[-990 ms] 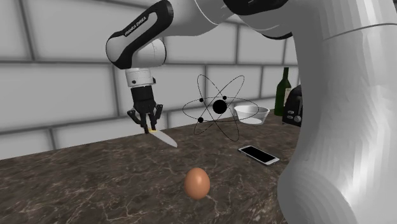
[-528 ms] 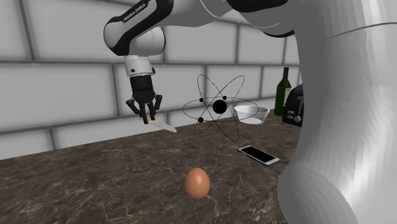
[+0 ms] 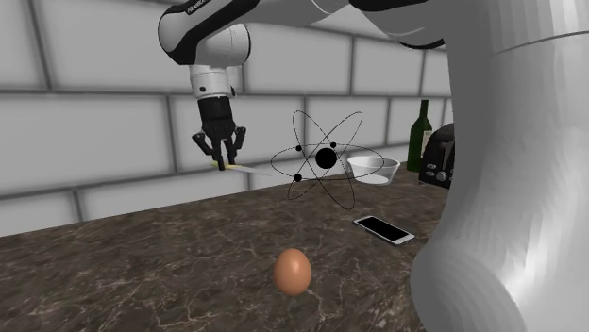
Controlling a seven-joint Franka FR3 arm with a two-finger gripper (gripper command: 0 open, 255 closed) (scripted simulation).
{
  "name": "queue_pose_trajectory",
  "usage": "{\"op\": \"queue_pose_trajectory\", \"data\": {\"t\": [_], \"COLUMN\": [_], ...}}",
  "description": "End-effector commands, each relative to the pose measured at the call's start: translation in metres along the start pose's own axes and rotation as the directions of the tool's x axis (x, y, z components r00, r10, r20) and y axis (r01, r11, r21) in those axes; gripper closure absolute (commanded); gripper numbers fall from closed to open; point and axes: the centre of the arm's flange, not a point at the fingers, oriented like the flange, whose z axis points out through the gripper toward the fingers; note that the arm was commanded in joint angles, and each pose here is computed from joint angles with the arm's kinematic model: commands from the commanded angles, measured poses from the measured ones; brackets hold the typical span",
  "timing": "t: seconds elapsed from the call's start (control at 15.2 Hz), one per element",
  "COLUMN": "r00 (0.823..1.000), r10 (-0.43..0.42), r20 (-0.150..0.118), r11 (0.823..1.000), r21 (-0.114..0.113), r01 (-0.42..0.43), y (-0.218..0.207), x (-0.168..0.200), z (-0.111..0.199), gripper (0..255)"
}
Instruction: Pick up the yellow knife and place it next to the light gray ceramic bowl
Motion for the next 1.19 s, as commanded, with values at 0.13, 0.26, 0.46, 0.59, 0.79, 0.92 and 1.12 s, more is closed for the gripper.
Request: {"op": "queue_pose_trajectory", "data": {"t": [0.13,0.26,0.46,0.59,0.79,0.92,1.12], "r00": [1.000,1.000,1.000,1.000,1.000,1.000,1.000], "r10": [0.000,0.000,0.000,0.000,0.000,0.000,0.000], "r20": [0.000,0.000,0.000,0.000,0.000,0.000,0.000], "r11": [1.000,1.000,1.000,1.000,1.000,1.000,1.000], "r21": [0.000,0.000,0.000,0.000,0.000,0.000,0.000], "r01": [0.000,0.000,0.000,0.000,0.000,0.000,0.000], "y": [0.047,0.072,0.108,0.133,0.169,0.194,0.230], "x": [-0.018,-0.028,-0.042,-0.052,-0.066,-0.075,-0.089], "z": [0.005,0.008,0.013,0.016,0.021,0.024,0.029], "gripper": [255,255,255,255,255,255,255]}}
